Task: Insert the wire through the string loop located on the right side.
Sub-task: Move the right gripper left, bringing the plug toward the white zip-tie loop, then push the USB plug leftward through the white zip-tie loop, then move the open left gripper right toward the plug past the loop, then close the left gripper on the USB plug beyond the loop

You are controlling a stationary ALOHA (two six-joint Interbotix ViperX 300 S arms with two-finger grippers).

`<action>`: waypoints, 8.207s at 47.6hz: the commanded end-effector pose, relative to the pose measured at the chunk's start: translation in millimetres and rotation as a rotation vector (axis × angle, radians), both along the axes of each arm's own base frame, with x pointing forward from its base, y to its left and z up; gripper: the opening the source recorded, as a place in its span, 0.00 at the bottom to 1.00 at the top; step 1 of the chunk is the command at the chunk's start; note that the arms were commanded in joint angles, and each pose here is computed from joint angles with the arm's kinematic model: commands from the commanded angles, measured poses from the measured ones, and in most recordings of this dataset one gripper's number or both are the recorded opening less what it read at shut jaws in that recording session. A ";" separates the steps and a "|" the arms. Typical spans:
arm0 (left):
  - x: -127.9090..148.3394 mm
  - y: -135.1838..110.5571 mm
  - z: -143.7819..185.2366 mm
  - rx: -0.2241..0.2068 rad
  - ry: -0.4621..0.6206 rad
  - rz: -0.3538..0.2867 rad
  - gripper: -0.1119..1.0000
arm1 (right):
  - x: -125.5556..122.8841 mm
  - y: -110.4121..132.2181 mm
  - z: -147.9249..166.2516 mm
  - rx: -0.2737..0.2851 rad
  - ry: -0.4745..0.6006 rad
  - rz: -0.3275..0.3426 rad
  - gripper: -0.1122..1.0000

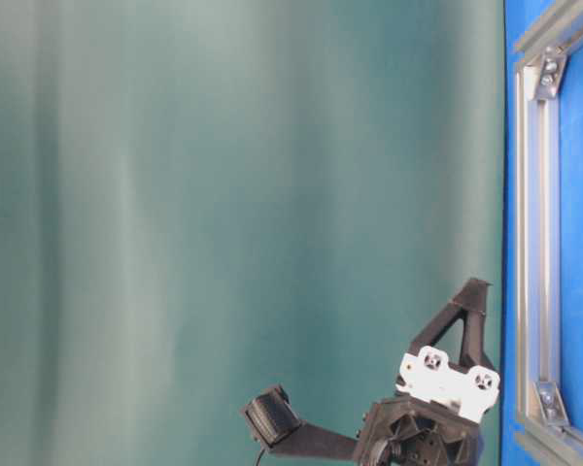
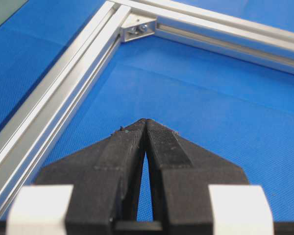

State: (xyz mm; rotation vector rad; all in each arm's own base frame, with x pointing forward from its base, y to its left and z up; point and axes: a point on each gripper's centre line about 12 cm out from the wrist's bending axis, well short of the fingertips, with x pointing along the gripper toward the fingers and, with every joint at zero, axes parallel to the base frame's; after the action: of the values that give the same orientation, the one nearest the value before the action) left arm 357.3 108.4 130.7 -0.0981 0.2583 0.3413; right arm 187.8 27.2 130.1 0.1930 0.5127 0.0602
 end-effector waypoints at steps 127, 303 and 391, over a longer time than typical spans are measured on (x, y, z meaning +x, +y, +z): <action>3.0 0.1 16.3 0.014 -0.052 -0.003 0.10 | 74.8 9.1 -5.9 -0.018 -0.055 -0.020 0.07; 137.5 -152.9 -4.9 -0.032 0.072 -0.390 0.91 | 74.1 9.1 -6.8 -0.019 -0.049 -0.019 0.07; 142.2 -151.2 -8.6 -0.020 0.089 -0.391 0.66 | 74.1 9.2 -7.2 -0.021 -0.048 -0.017 0.07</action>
State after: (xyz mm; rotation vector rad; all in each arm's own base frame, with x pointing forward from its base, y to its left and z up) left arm 491.5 -44.1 106.1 -0.0533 0.4001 -0.0453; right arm 257.7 36.0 117.5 0.1760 0.4881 0.0397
